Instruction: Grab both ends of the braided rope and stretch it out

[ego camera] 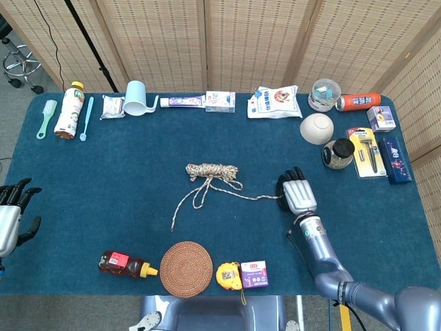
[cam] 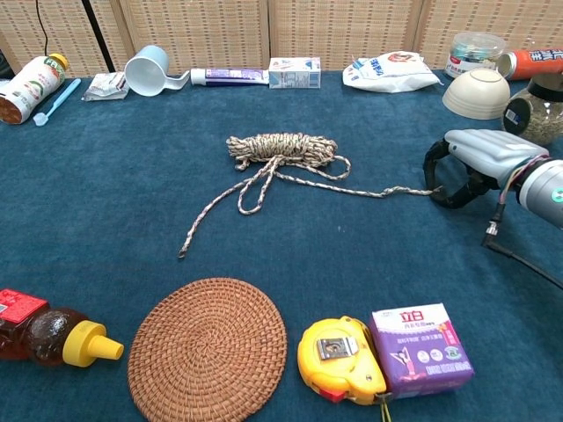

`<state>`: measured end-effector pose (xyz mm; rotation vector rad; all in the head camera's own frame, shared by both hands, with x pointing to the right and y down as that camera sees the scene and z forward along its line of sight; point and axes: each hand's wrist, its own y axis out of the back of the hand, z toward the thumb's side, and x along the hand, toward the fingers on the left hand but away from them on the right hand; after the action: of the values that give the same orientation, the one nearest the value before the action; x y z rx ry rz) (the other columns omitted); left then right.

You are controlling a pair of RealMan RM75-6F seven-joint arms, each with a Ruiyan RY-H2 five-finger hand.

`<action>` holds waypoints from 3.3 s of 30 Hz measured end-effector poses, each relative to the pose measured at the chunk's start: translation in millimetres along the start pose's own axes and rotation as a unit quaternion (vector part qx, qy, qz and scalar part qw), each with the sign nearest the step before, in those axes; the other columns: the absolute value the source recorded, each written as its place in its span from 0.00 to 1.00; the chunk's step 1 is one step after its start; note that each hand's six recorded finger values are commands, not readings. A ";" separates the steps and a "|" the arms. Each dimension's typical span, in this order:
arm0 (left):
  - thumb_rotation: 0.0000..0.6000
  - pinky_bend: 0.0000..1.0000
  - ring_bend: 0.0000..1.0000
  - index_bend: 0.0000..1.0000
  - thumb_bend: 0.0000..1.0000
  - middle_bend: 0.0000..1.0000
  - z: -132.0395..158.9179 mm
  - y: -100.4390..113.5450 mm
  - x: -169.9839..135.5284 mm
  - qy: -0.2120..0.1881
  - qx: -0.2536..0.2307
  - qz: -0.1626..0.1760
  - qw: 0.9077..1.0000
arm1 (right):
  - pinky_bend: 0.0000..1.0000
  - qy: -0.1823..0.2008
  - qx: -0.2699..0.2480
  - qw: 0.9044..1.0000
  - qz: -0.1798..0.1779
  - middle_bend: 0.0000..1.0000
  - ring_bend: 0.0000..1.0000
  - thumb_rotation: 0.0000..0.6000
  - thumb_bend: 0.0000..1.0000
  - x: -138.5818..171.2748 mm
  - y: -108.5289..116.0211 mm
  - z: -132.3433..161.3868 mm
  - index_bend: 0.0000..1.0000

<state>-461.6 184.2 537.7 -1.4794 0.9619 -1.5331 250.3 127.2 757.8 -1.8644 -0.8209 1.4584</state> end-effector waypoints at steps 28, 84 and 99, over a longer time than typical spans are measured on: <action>1.00 0.13 0.16 0.25 0.36 0.15 15.2 -3.5 4.8 -0.036 0.009 -0.008 0.999 | 0.00 0.009 -0.016 1.000 -0.020 0.35 0.19 1.00 0.51 11.3 17.8 4.6 0.62; 1.00 0.01 0.00 0.42 0.35 0.00 222.7 -113.7 79.8 -0.426 0.074 -0.085 0.898 | 0.00 -0.009 -0.028 0.999 -0.027 0.35 0.19 1.00 0.51 36.8 27.3 -6.6 0.62; 1.00 0.00 0.00 0.43 0.28 0.00 228.3 -125.8 80.3 -0.424 0.082 -0.088 0.898 | 0.00 -0.014 -0.032 0.999 -0.024 0.35 0.19 1.00 0.51 36.0 24.4 -12.0 0.62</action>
<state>-238.6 161.7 693.1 -1.8817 0.1770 -0.8693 271.3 139.4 719.8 -1.8614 -0.9295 1.4484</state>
